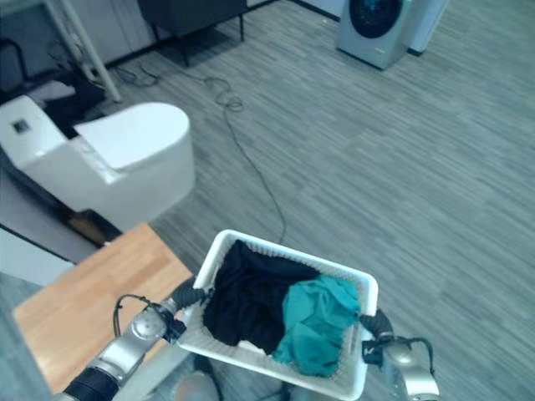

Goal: Grab the laundry basket,head to the washer,open it,put in the laundry and shut it.

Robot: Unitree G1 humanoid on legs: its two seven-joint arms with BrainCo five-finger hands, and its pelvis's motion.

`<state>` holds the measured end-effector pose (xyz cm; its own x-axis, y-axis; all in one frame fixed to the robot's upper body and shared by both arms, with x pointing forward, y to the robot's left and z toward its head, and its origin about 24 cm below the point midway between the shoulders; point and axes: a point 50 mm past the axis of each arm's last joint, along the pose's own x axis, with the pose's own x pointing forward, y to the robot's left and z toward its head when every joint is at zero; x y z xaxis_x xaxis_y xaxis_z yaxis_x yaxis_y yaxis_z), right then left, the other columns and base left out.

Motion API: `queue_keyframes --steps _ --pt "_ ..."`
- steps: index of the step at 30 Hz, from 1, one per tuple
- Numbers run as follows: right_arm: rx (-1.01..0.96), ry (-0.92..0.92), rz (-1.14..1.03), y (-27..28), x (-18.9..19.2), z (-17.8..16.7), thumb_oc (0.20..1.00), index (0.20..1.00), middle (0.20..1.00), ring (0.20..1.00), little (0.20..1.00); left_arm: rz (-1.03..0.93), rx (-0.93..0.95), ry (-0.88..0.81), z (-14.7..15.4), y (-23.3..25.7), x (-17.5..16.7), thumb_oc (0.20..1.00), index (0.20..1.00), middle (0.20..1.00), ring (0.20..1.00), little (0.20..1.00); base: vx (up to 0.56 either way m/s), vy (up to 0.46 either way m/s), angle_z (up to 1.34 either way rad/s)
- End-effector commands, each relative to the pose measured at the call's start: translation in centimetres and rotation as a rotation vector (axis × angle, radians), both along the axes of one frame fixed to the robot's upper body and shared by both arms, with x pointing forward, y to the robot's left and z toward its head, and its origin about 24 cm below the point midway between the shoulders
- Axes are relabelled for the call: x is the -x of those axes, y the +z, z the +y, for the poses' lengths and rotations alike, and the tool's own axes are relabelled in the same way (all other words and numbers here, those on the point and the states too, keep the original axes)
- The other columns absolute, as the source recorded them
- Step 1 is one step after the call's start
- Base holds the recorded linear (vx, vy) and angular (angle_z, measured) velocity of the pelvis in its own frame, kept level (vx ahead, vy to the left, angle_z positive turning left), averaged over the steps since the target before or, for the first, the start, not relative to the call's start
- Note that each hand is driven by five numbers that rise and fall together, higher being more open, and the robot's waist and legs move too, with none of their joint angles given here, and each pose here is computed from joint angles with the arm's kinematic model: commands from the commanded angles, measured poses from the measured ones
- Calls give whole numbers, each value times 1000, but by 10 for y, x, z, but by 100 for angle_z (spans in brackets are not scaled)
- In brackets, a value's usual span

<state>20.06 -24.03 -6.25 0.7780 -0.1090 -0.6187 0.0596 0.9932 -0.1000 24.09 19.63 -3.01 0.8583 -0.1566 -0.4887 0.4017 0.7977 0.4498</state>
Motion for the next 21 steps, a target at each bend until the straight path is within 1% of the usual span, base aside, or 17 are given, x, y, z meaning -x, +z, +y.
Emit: queue_keyframes --steps 1,4,8,16,21 --pt "-43 117 -234 48 -39 -6 200 200 200 200 200 -246 25 201 45 51 -33 200 200 200 200 200 -4 -173 -55" --pt "-59 156 -241 51 -46 3 200 200 200 200 200 -207 41 191 41 43 -26 200 200 200 200 200 69 -72 -60" --pt "-75 154 -242 50 -45 4 200 200 200 200 200 -199 33 182 41 42 -25 200 200 200 200 200 47 -19 -56" --pt "-100 142 -258 53 -41 1 200 200 200 200 200 -226 2 151 37 51 -35 200 200 200 200 200 12 -30 -15" --pt "-94 108 -250 53 -28 -11 200 200 200 200 200 -263 -7 138 35 61 -43 200 200 200 200 200 48 -115 6"
